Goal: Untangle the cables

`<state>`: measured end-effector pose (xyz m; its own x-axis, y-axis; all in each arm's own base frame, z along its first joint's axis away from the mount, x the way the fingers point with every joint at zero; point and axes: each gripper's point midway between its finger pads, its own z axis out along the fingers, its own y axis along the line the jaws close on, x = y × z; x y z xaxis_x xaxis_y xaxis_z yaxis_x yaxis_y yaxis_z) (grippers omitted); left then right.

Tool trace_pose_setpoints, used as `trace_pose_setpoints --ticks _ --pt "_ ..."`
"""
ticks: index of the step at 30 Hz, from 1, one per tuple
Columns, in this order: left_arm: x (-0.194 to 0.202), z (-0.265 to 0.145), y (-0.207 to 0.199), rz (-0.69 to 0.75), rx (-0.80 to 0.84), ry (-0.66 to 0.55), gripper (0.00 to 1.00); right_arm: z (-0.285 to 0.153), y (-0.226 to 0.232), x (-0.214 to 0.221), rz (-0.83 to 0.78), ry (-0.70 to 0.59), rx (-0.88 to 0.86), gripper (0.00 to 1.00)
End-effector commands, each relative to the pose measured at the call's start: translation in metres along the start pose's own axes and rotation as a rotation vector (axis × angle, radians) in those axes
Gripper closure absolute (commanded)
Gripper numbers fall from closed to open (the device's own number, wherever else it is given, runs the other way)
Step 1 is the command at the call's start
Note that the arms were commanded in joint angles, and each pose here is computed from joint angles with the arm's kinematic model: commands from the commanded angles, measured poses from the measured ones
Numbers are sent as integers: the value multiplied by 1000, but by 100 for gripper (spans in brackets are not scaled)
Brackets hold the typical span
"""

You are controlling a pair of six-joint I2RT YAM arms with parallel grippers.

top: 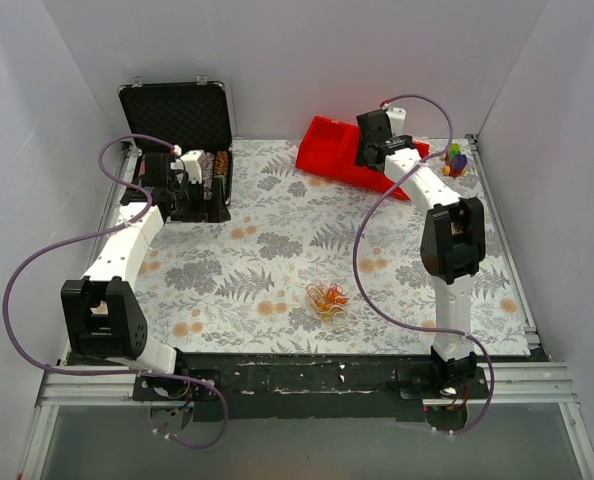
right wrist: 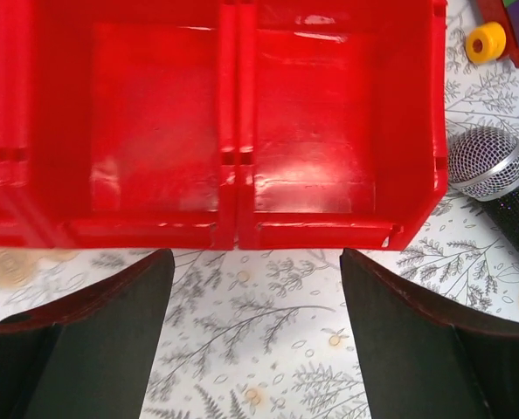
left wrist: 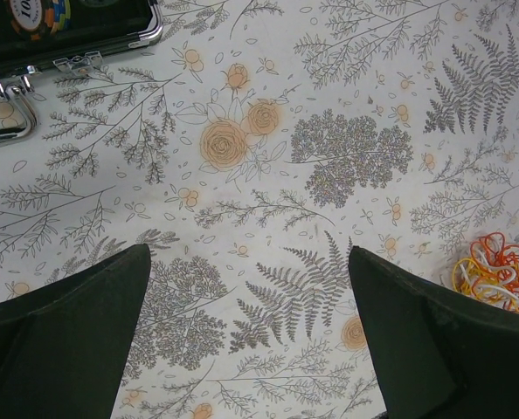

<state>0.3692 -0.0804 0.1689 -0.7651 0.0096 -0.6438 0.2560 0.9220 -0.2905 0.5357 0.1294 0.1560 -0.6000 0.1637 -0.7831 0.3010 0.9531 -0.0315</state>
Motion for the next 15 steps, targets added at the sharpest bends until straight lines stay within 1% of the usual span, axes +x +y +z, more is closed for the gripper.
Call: trace_pose_setpoints --ticks 1,6,12,14,15 --pt "-5 -1 -4 33 29 -14 2 23 -7 -18 74 -45 19 16" --pt "-1 -1 -5 40 34 -10 2 44 -3 -18 59 -65 5 17" --pt "-4 -7 -3 65 17 -28 2 59 1 -21 72 -77 -26 17" --pt "-3 -8 -4 71 17 -30 2 65 1 -20 79 -73 -34 19" --pt "-3 -9 -4 72 17 -32 2 67 1 -19 82 -69 -35 21"
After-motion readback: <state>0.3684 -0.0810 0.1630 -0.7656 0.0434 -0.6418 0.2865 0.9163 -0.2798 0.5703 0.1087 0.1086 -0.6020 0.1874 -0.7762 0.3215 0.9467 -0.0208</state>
